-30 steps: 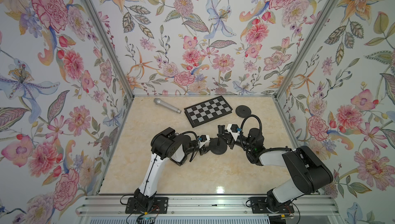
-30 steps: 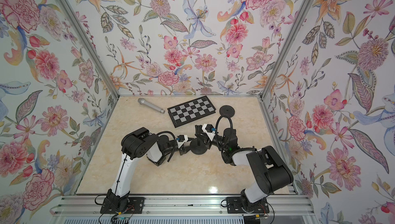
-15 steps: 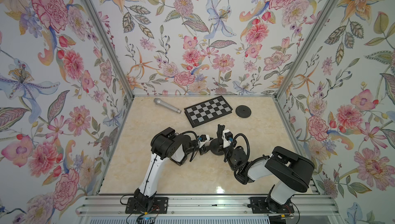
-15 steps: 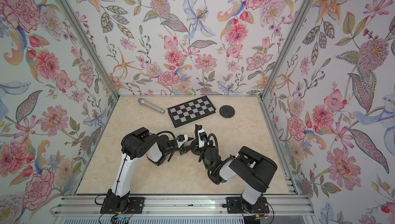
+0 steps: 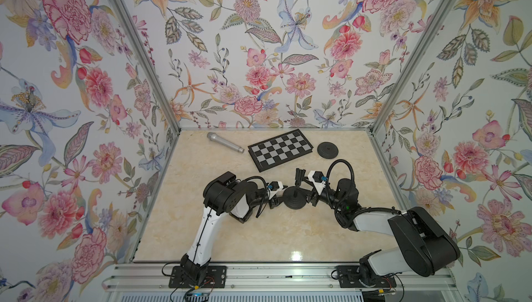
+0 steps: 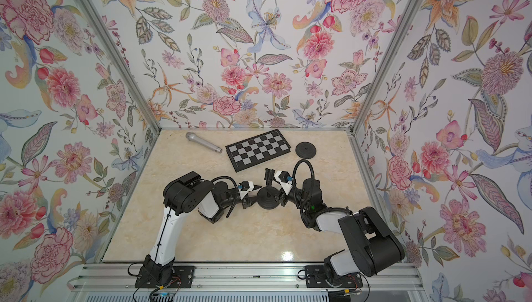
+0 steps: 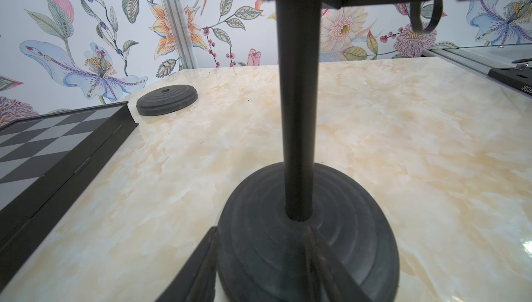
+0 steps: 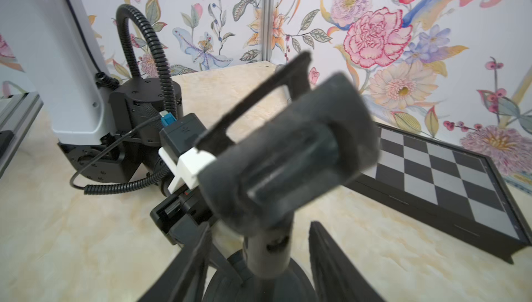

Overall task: Assemble a microphone stand
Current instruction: Screw the microphone stand pole into the microphone stand base.

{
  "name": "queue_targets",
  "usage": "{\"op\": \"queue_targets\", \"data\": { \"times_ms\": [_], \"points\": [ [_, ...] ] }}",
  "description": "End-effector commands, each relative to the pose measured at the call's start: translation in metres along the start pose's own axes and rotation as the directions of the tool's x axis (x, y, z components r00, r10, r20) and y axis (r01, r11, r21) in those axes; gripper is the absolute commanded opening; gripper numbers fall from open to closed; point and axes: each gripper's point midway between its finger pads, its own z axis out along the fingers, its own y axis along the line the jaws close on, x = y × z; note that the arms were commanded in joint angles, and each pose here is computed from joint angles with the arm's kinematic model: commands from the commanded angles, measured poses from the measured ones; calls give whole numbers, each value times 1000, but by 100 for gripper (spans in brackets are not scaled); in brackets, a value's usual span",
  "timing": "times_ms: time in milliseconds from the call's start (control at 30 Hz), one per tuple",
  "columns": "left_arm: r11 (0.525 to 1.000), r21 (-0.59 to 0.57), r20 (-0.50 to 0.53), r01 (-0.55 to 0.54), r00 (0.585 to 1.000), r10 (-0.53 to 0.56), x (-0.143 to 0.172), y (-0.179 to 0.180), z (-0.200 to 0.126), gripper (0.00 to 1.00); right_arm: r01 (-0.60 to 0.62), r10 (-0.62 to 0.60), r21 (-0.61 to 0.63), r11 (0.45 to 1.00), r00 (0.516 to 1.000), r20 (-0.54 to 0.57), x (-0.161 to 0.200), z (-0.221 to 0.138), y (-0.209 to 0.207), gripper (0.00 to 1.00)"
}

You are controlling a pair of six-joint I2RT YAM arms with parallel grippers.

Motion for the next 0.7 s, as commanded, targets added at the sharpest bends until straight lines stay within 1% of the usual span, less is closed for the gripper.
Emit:
{"op": "queue_targets", "data": {
  "times_ms": [0, 67, 167, 233, 267, 367, 500, 567, 600, 633, 667],
  "points": [
    [980, -1, -316, 198, 930, -188, 100, -34, -19, 49, 42, -53, -216, 975, 998, -45, 9, -3, 21, 57],
    [981, -3, -314, 195, 931, -186, 99, -35, -19, 49, 38, -48, -241, 970, 998, -33, 6, -2, 12, 55],
    [981, -1, -318, 195, 930, -185, 99, -34, -17, 49, 26, -40, -283, 959, 998, -42, 5, 3, 7, 49],
    [981, -3, -317, 195, 930, -185, 99, -34, -18, 49, 22, -36, -285, 958, 998, -46, 5, 7, 3, 46],
    [981, -3, -316, 195, 931, -186, 99, -35, -18, 49, 17, -31, -284, 959, 998, -46, 5, 9, 1, 42],
    [981, -5, -318, 194, 930, -185, 99, -33, -18, 49, -2, -15, -252, 968, 998, -67, 7, 14, -7, 23],
    [981, -9, -313, 194, 931, -187, 99, -34, -19, 49, -17, 3, -147, 989, 996, -92, 14, 13, -20, 0],
    [981, -9, -317, 195, 930, -187, 99, -34, -19, 49, -31, 24, -74, 997, 996, -87, 16, 10, -25, 0],
    [981, -9, -316, 194, 930, -187, 99, -33, -18, 49, -39, 38, -13, 999, 996, -76, 17, 7, -28, 0],
    [981, -10, -316, 192, 931, -185, 99, -33, -18, 49, -59, 63, 67, 996, 996, -65, 18, 4, -34, 0],
    [981, -13, -318, 195, 929, -189, 100, -33, -19, 49, -82, 91, 172, 982, 995, -44, 21, -1, -40, 0]
  ]
}}
